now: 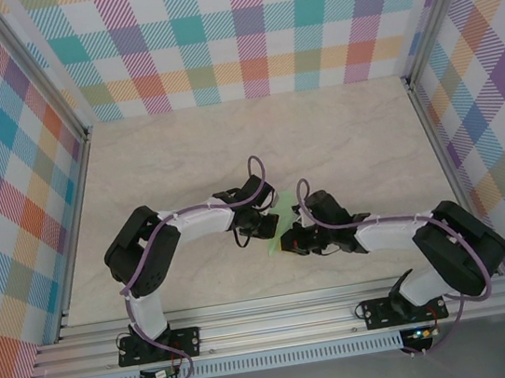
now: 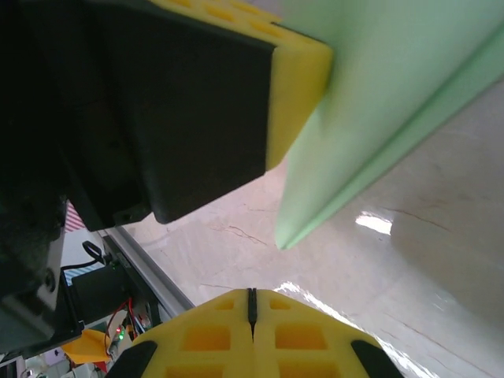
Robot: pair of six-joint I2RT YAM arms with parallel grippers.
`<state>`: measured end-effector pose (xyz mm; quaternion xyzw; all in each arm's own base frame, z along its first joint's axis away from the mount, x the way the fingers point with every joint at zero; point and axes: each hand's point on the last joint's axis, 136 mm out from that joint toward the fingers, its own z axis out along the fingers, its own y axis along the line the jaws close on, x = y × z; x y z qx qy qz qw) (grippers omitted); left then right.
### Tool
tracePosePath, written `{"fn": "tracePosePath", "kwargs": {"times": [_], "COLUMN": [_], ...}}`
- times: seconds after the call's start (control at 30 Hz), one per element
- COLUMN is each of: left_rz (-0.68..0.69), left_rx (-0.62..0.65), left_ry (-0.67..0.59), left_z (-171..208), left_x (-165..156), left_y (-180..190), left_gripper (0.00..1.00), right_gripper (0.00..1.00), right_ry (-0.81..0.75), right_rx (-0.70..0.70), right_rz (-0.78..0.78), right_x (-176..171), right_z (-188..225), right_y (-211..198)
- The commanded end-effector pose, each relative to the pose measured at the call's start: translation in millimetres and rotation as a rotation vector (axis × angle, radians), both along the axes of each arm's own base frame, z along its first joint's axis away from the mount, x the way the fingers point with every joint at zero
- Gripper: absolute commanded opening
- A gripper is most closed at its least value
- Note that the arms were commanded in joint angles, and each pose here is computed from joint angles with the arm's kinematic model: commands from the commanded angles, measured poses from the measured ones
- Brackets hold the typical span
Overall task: Fold a paper plane with a square sheet of paper (pick it up from the middle)
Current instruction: Third fold the triangle at the center of the table.
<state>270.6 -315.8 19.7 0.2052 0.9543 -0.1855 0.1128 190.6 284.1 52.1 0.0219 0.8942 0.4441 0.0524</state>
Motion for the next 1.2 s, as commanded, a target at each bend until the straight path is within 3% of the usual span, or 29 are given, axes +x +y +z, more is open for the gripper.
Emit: {"fn": "tracePosePath", "kwargs": {"times": [0.0, 0.7, 1.17], "left_rz": [0.008, -0.007, -0.010], "left_rx": [0.042, 0.045, 0.043], "left_ry": [0.055, 0.074, 0.081], "left_z": [-23, -27, -29], "left_x": [-11, -16, -17], "left_y": [13, 14, 13], "left_gripper": [0.00, 0.00, 0.00], "right_gripper": [0.00, 0.00, 0.00], "right_ry": [-0.025, -0.011, 0.013], "right_rx": [0.046, 0.085, 0.034], "right_rz": [-0.009, -0.005, -0.011], "right_x": [9, 14, 15], "right_z": [8, -6, -30], "right_y": [16, 32, 30]}}
